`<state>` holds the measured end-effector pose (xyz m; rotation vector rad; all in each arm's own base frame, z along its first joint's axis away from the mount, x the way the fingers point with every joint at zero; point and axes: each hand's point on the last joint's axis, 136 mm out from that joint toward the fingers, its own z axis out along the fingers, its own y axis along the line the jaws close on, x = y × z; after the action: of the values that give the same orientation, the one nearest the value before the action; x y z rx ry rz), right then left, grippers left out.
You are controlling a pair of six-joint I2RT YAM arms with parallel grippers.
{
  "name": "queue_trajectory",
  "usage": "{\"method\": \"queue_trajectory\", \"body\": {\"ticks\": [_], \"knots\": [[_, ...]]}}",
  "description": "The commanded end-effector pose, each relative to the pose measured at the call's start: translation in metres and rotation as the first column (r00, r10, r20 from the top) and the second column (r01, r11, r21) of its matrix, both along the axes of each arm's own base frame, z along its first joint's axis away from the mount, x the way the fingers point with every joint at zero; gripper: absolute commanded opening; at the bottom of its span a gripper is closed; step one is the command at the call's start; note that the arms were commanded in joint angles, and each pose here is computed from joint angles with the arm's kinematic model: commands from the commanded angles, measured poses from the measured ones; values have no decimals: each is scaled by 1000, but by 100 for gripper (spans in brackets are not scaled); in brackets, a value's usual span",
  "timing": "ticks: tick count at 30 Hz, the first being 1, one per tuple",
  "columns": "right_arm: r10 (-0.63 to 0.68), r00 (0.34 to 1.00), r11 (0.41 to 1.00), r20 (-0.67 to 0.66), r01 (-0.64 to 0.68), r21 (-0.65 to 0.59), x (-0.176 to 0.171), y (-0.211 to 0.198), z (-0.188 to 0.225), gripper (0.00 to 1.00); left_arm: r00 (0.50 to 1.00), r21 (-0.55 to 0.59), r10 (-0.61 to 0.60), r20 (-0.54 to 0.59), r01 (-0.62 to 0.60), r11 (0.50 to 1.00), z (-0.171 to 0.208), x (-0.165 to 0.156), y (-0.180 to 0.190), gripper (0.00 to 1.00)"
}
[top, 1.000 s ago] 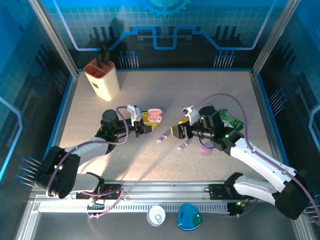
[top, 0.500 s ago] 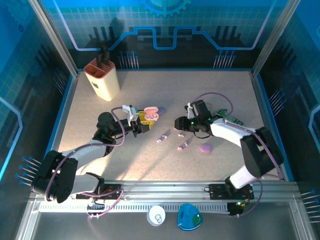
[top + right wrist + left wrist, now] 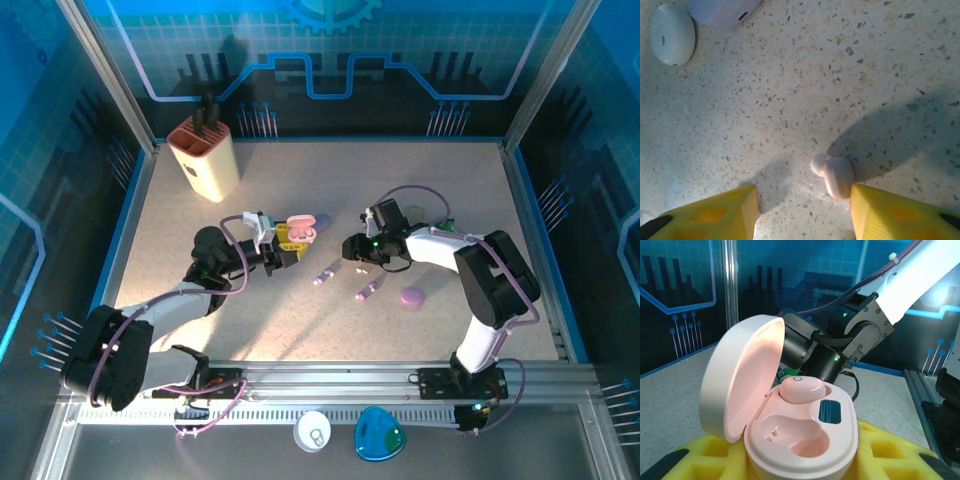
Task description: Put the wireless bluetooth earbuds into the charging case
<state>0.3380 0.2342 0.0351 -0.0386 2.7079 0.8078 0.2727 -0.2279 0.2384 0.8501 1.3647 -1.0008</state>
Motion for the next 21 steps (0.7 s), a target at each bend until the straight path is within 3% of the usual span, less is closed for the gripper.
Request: {"method": "queue_trajectory", "body": {"ticks": [1, 21], "knots": [[14, 1000, 1000, -4, -14, 7, 4, 3, -5, 53, 1000, -7, -1, 31, 1, 1000, 8, -3, 2, 34], [175, 984, 984, 17, -176, 1, -6, 54, -4, 54, 999, -13, 30, 45, -30, 999, 10, -9, 7, 35]]}}
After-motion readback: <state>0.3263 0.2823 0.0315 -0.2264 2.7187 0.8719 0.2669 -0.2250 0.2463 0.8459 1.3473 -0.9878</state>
